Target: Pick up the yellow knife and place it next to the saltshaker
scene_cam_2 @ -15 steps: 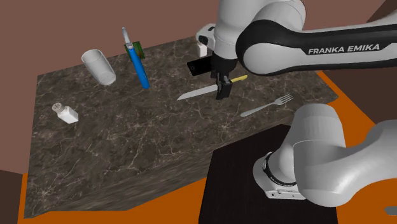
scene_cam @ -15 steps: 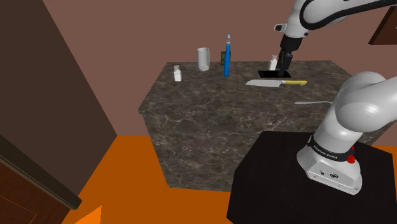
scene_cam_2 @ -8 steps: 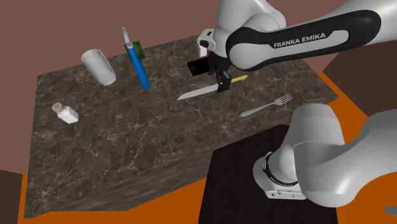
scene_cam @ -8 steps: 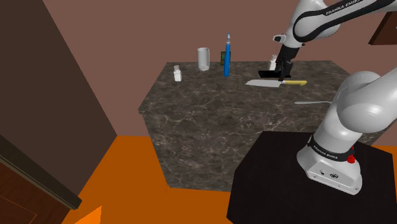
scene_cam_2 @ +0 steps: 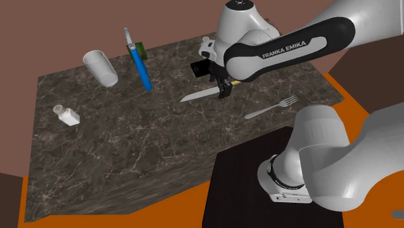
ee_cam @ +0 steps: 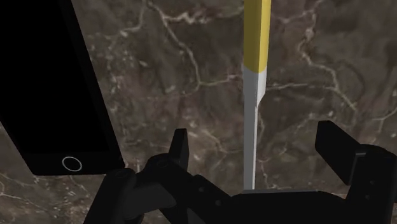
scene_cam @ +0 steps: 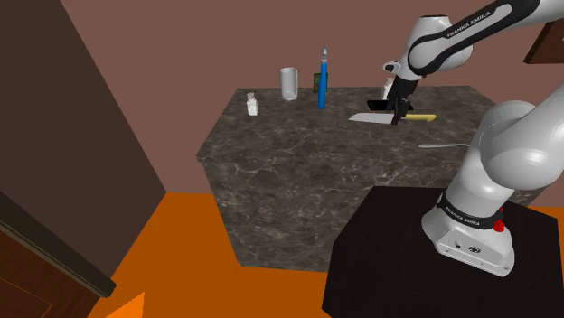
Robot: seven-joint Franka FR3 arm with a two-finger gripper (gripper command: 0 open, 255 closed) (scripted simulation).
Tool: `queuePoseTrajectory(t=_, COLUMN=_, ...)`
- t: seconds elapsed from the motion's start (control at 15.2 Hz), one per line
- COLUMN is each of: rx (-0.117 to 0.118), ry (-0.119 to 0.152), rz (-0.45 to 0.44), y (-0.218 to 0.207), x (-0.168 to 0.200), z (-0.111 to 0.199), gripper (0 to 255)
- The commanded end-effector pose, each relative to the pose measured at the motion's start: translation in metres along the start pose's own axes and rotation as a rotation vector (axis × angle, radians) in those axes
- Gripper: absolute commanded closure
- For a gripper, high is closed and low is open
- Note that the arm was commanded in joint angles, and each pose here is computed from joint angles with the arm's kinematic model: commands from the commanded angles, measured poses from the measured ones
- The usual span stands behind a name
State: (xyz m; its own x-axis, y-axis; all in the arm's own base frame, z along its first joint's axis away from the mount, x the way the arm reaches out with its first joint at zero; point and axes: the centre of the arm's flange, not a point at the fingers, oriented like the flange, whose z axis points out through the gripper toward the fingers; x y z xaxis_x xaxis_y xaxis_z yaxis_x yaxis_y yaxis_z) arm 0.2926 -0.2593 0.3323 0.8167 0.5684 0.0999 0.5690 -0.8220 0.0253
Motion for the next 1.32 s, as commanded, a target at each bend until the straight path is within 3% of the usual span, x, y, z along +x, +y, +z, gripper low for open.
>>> queuePoseTrajectory(t=0.0, rx=-0.001, ry=0.000, rz=0.000, y=0.001, x=0.000, z=0.004, gripper=0)
queuePoseTrajectory(t=0.46, rx=-0.001, ry=0.000, rz=0.000, y=0.001, x=0.000, z=0.004, gripper=0)
queuePoseTrajectory(t=0.53, rx=-0.001, ry=0.000, rz=0.000, y=0.001, x=0.000, z=0.004, gripper=255)
queuePoseTrajectory(t=1.25, rx=-0.001, ry=0.000, rz=0.000, y=0.001, x=0.001, z=-0.006, gripper=255)
